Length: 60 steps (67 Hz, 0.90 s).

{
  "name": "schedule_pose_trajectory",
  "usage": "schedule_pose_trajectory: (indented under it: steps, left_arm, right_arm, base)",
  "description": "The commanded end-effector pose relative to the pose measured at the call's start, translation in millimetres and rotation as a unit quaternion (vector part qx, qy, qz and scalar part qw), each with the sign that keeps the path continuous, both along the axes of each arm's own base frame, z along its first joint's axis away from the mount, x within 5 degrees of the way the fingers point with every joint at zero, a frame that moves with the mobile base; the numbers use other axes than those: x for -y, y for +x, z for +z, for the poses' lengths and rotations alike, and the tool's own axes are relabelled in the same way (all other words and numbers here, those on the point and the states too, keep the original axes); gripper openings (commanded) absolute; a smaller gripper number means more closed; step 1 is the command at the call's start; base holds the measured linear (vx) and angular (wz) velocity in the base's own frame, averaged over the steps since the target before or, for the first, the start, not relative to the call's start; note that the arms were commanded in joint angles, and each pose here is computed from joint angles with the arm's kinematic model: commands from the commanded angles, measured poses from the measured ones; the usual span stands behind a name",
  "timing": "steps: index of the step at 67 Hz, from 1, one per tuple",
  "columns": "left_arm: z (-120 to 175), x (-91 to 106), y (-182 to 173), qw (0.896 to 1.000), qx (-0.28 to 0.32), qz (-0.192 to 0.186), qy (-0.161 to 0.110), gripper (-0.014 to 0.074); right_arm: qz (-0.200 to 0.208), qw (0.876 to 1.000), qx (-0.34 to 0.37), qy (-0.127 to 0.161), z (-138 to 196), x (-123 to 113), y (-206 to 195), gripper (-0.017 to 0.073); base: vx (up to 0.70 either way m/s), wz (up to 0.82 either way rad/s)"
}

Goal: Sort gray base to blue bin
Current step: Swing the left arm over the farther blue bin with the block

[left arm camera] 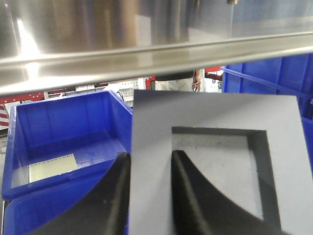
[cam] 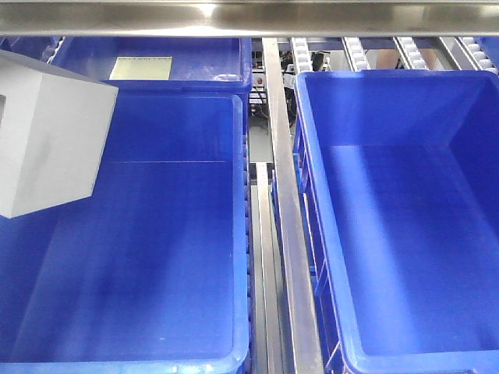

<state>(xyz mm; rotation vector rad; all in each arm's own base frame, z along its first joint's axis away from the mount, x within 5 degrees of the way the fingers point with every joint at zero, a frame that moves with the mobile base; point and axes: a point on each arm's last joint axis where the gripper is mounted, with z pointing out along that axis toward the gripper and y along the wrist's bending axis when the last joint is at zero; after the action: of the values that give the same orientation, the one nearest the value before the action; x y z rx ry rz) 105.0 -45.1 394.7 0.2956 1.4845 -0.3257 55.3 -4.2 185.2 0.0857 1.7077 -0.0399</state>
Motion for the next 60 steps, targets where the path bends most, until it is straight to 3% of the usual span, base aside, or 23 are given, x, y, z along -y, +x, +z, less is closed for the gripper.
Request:
schedule_pose_trajectory:
  steps: [1, 18, 25, 31, 42, 52, 60]
  left_arm:
    - [22, 1.0, -5, 0.997, 0.068, -0.016, -0.041, -0.0006]
    - [7, 4.6, 4, 0.999, 0.021, -0.015, -0.039, -0.0006]
    - [2, 10.0, 10, 0.997, 0.027, -0.029, -0.068, -0.0006]
    - [-5, 20.9, 16, 0.996, 0.036, -0.056, -0.059, -0.0006]
    - [-19, 60.0, 29, 0.989, 0.043, -0.141, -0.023, -0.0006]
    - [-33, 105.9, 42, 0.976, 0.027, -0.217, -0.027, -0.0006]
    - [-40, 145.2, 55, 0.966, 0.0, -0.256, -0.028, -0.0006]
  right_arm:
    - [-0.001, 0.999, 0.031, -0.011, 6, 0, 1, -0.0005]
    - [-0.001, 0.999, 0.031, -0.011, 6, 0, 1, -0.0005]
    - [-0.001, 0.999, 0.031, -0.011, 6, 0, 1, -0.0005]
    - [-0.001, 0.999, 0.031, -0.011, 6, 0, 1, -0.0005]
    - [-0.001, 0.999, 0.031, -0.011, 6, 0, 1, -0.0005]
    - [-0.001, 0.999, 0.031, -0.011, 6, 0, 1, -0.0005]
    - [-0.001, 0.999, 0.031, -0.011, 6, 0, 1, -0.0005]
  base:
    - [0.0, 0.0]
    - [0.0, 0.0]
    - [0.0, 0.0]
    - [0.0, 0.0]
    - [0.0, 0.0]
    - [0.0, 0.0]
    - [0.0, 0.0]
